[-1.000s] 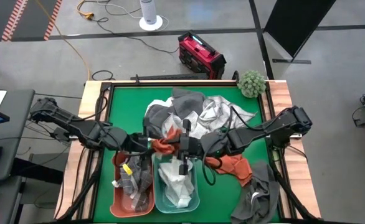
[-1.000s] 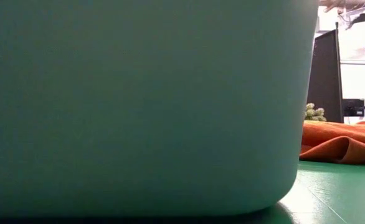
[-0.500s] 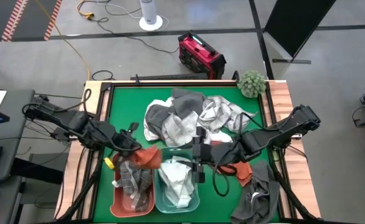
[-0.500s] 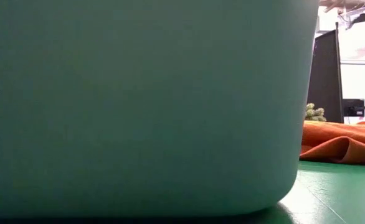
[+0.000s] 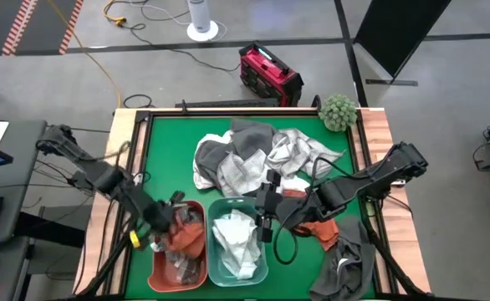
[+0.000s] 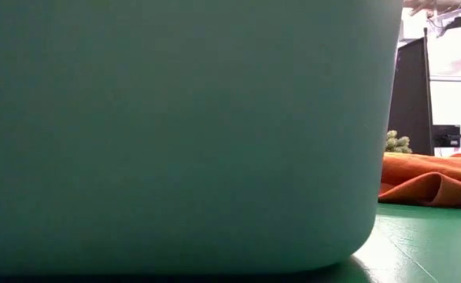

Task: Sort towels by color in basket
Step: Put the bottom orange towel into the orange bin

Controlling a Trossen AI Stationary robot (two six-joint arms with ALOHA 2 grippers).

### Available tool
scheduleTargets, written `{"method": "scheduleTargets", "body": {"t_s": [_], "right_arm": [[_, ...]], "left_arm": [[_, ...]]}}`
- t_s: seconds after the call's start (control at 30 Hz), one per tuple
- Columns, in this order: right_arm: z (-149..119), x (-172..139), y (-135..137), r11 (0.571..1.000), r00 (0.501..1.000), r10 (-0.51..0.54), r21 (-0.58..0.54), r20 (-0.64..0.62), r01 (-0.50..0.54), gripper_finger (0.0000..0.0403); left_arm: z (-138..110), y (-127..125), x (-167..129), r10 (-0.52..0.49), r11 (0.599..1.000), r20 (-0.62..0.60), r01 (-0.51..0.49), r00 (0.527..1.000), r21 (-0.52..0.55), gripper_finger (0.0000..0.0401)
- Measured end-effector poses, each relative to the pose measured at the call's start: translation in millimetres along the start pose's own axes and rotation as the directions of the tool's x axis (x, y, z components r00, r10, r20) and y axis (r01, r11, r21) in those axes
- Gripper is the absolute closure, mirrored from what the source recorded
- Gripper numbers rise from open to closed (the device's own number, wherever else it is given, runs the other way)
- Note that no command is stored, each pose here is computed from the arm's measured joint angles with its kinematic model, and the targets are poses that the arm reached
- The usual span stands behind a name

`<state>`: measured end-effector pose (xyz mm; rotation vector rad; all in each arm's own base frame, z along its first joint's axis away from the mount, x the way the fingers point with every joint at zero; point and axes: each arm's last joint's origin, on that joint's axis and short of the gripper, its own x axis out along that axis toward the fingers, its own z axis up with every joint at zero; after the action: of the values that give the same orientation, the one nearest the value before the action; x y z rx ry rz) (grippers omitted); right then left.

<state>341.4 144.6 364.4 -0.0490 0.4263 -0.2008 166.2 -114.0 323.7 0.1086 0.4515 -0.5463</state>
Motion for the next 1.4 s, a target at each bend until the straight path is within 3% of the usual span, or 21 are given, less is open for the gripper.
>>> {"method": "scheduleTargets", "body": {"t_s": [0.13,0.3,0.5,0.6,0.77,0.83,1.03,1.23,1.4], "right_arm": [[-3,-1,1,1.0,1.0,-0.002,-0.002,-0.02,0.002,0.0176],[-4,-2,2,1.0,1.0,-0.003,0.004,-0.026,0.003,0.0176],[-4,-3,3,1.0,1.0,0.001,0.017,-0.024,0.0,0.0176],[-3,-1,1,1.0,1.0,-0.005,0.02,-0.025,0.005,0.0176],[-3,-1,0,1.0,1.0,-0.008,0.022,-0.024,0.008,0.0176],[-3,-1,0,1.0,1.0,-0.008,0.022,-0.024,0.008,0.0176],[-3,-1,0,1.0,1.0,-0.007,0.021,-0.025,0.008,0.0176],[-3,-1,1,1.0,1.0,-0.006,0.021,-0.025,0.007,0.0176],[-3,-1,1,1.0,1.0,-0.006,0.028,-0.025,0.007,0.0176]], "left_arm": [[-31,-8,12,-0.008,0.999,0.081,0.006,0.997,0.032,0.0394],[-73,-6,14,-0.002,0.997,-0.009,0.002,1.0,-0.083,0.0394],[-106,3,17,0.11,0.958,-0.141,-0.143,0.984,-0.247,0.0394],[-114,8,23,0.21,0.917,-0.161,-0.251,0.964,-0.309,0.0388],[-124,12,35,0.27,0.883,-0.23,-0.336,0.935,-0.327,0.038],[-127,11,40,0.269,0.887,-0.251,-0.341,0.93,-0.311,0.0379],[-129,3,56,0.208,0.951,-0.248,-0.255,0.946,-0.173,0.0351],[-121,-2,62,0.181,0.969,-0.303,-0.223,0.936,-0.109,0.0263],[-81,-3,48,0.18,0.975,-0.319,-0.211,0.931,-0.064,0.0186]]}}
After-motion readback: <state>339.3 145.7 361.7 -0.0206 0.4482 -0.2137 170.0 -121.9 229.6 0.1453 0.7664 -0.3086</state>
